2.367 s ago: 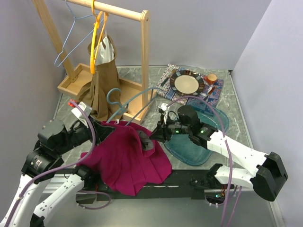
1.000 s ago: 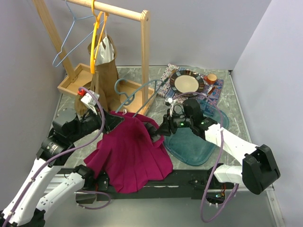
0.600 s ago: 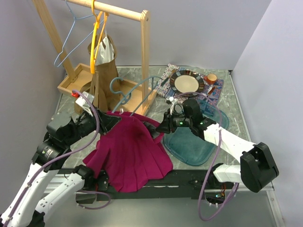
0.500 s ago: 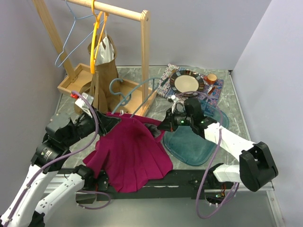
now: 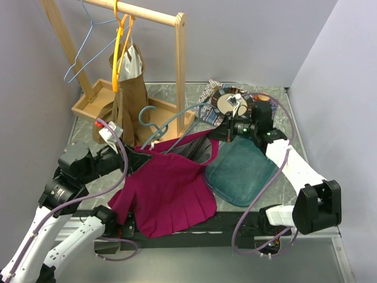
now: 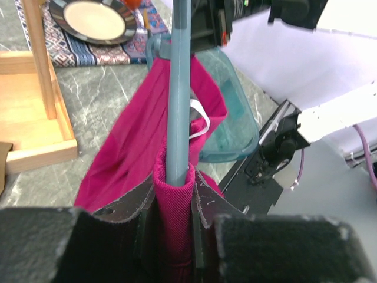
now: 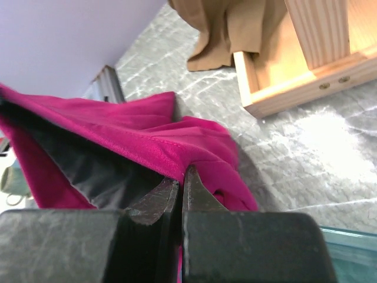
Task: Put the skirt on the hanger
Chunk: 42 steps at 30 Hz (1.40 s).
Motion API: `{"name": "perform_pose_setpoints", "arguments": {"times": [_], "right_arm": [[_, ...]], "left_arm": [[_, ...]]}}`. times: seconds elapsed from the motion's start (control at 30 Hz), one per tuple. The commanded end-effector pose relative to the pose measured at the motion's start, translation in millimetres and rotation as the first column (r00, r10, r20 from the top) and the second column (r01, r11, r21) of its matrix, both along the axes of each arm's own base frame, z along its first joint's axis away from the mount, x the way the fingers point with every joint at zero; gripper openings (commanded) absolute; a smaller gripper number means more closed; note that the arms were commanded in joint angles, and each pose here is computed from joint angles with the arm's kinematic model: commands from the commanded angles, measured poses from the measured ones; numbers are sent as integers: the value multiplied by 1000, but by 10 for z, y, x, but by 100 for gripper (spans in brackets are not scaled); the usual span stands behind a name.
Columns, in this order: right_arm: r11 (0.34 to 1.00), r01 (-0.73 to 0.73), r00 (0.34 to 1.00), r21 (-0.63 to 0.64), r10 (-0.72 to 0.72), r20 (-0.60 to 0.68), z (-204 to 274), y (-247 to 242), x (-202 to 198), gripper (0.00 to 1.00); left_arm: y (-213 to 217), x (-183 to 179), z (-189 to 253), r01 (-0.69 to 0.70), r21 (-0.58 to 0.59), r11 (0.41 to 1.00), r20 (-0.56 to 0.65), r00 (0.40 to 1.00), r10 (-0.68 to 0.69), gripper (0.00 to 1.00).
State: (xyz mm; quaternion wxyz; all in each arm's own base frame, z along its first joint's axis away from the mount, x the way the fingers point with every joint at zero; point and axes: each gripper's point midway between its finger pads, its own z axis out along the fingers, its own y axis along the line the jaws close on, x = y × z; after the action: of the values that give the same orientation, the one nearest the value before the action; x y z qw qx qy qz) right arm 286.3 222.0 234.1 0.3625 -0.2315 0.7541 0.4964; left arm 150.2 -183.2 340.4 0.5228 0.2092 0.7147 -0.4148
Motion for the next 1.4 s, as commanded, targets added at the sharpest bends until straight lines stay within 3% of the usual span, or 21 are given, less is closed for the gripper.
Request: {"name": "perform_pose_setpoints", "arguments": {"times": [0.0,0.23,0.37,0.43,0.47,0.53,0.77,0.83,0.87,1.03,1.13,1.23,1.37], "right_arm": [[999,37,999,10,-37,20,136,-191,202,0],[1000,-1,997,25,-1,71,269,-196,189,7],[1000,-9,1000,4,9,30,114,-201,164,25],[1000,-13,1000,-13,13,23,45,-215,171,27],[1000,-13,1000,-23,13,7,8,-223,160,23],[999,-17,1000,-35,17,12,4,-229,177,2],[996,-84,996,-9,84,-2,99,-149,69,0],[988,-152,988,-15,152,-15,11,-47,-72,14],[985,-171,985,-25,170,-40,-63,-12,-153,29],[956,-292,956,-32,293,-2,-420,238,-658,61],[954,-299,950,-13,299,91,-382,319,-822,73],[962,-266,955,-53,271,119,-418,395,-910,72],[990,-87,991,-114,97,89,-515,361,-686,70]], "left_arm": [[-2,-105,138,51,-5,999,93,994,-51,1],[-25,-109,56,77,27,997,92,993,-79,1],[-19,-93,68,67,25,997,99,993,-69,1],[-17,-87,65,64,25,998,102,993,-67,1],[-16,-90,58,66,28,997,102,992,-69,1],[-10,-83,42,67,45,997,112,991,-72,1],[35,-52,183,55,106,993,170,983,-73,1],[22,-29,186,57,108,993,166,983,-75,1],[10,-17,178,59,106,993,162,984,-76,1],[2,36,252,29,53,998,162,986,-37,1],[20,78,326,-3,17,1000,168,986,0,1],[42,155,356,-47,-8,999,157,986,47,1],[40,219,419,-70,-32,997,159,984,74,1]]}}
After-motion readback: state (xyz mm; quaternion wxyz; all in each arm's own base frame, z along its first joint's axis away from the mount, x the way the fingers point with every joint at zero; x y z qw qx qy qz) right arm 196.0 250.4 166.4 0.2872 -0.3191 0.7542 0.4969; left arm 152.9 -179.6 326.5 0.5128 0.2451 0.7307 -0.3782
